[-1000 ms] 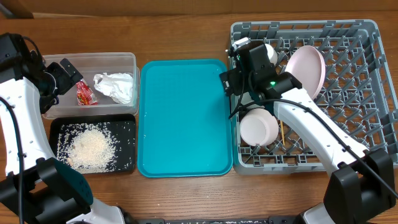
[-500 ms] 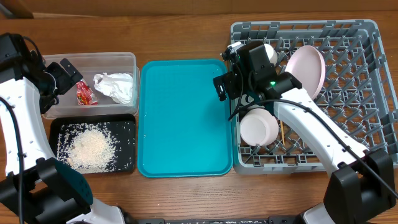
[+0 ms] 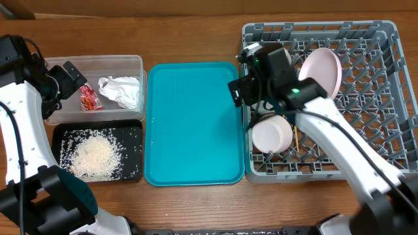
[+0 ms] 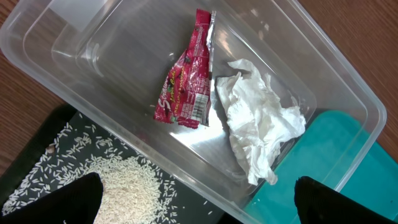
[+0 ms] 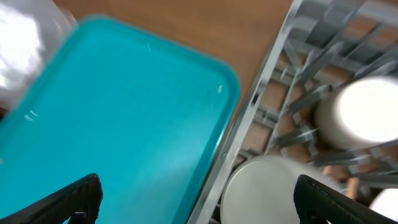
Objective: Sort waste into correct bins and load items into the dishwasher
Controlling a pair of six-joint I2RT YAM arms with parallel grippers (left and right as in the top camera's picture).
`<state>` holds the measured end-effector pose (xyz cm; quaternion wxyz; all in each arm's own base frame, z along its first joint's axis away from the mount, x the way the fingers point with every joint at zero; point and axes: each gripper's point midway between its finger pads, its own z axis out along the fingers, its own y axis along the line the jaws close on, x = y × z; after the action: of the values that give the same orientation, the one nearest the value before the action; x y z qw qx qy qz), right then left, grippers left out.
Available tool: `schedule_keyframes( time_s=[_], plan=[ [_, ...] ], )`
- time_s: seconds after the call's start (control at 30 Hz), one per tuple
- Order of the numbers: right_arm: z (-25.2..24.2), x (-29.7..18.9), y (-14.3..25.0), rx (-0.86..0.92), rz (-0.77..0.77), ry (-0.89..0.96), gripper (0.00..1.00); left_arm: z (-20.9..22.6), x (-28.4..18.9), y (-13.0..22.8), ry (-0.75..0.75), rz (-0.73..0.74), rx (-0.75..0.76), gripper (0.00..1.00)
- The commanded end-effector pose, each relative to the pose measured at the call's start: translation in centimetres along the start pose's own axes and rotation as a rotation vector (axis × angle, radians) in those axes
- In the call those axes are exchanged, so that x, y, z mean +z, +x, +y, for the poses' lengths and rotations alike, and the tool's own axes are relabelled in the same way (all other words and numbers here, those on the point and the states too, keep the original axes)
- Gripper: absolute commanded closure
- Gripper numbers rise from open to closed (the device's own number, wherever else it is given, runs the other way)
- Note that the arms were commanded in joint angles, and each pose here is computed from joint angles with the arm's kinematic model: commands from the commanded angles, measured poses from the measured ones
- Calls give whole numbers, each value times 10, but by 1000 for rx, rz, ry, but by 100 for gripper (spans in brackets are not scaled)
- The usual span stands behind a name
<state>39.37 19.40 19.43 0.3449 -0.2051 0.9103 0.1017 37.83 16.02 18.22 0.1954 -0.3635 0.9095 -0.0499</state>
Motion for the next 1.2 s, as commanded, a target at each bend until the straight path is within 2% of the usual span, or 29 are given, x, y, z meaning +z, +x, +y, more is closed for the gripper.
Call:
schedule_keyframes(
  time_s=[0.0, 0.17, 0.3, 0.5, 0.67, 0.9, 1.17],
  plan=[
    [-1, -70, -39, -1, -193, 16, 0, -2, -10, -1, 4, -25, 28, 0],
    [-21, -133, -58, 9, -348, 103, 0, -2, -10, -1, 4, -25, 28, 0],
    [-42, -186, -58, 50, -446, 133, 0, -2, -10, -1, 4, -25, 28, 0],
    [-60, -248, -37, 94, -547, 153, 0, -2, -10, -1, 4, -25, 28, 0],
    [-65, -281, 1, 111, -656, 230, 0, -2, -10, -1, 4, -25, 28, 0],
    [-60, -268, 60, 114, -774, 260, 0, -2, -10, -1, 4, -25, 28, 0],
    [-67, -221, 107, 245, -876, 223, 0, -2, -10, -1, 4, -25, 28, 0]
  ],
)
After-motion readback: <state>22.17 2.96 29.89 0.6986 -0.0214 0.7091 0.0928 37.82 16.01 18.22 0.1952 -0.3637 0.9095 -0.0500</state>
